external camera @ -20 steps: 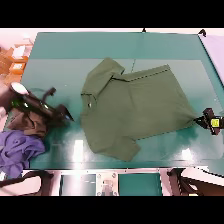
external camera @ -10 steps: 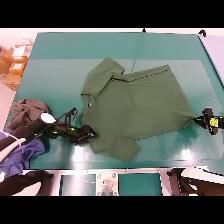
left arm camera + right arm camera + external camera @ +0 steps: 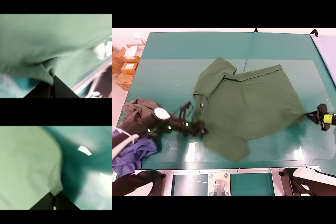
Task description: Fold the shirts.
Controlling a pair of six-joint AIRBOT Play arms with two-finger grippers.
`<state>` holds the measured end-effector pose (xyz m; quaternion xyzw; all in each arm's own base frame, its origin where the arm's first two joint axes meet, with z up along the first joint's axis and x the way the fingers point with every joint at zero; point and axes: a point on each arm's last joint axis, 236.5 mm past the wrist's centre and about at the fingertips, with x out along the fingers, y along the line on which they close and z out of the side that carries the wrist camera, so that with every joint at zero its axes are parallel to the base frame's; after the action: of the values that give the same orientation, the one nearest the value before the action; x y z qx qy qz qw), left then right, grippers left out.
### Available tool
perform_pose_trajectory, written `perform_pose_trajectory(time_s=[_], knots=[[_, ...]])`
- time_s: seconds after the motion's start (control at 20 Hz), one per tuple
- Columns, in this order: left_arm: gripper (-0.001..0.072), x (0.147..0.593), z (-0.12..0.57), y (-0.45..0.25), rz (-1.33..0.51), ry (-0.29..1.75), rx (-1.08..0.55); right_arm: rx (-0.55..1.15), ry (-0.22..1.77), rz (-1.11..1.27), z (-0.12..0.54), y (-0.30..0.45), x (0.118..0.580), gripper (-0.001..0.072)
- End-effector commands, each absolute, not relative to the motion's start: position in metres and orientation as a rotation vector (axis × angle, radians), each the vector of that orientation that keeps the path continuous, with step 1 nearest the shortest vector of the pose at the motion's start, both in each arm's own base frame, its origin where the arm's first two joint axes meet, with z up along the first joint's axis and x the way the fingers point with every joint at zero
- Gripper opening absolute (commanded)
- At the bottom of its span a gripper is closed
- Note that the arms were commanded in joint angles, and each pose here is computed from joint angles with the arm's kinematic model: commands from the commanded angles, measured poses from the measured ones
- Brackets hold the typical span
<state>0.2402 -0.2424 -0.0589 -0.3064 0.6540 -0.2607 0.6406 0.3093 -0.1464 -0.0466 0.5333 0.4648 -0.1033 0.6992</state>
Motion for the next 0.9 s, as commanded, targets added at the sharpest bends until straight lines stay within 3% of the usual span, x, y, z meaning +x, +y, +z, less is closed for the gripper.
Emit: perform_pose_trajectory(time_s=[0.0,0.1,0.25,0.5,0.65,0.85], knots=[[0.0022,0.295,0.033,-0.24,-0.764,1.318,-0.673,1.253,0.727,0.051,0.064,-0.126,0.363,0.0015],[0.0022,0.342,0.134,-0.229,-0.837,1.057,-0.599,1.176,0.542,0.211,0.157,-0.115,0.377,0.0014],[0.0023,0.365,0.295,-0.208,-0.889,0.666,-0.457,0.959,0.303,0.367,0.295,-0.087,0.367,0.0015],[0.0023,0.296,0.518,-0.187,-0.902,0.06,-0.204,0.588,-0.024,0.552,0.476,-0.001,0.295,0.0015],[0.0023,0.243,0.583,-0.17,-0.824,-0.191,-0.124,0.442,-0.161,0.521,0.53,0.027,0.264,0.0015],[0.0023,0.219,0.591,-0.131,-0.596,-0.252,-0.023,0.371,-0.182,0.487,0.539,0.037,0.252,0.0015]])
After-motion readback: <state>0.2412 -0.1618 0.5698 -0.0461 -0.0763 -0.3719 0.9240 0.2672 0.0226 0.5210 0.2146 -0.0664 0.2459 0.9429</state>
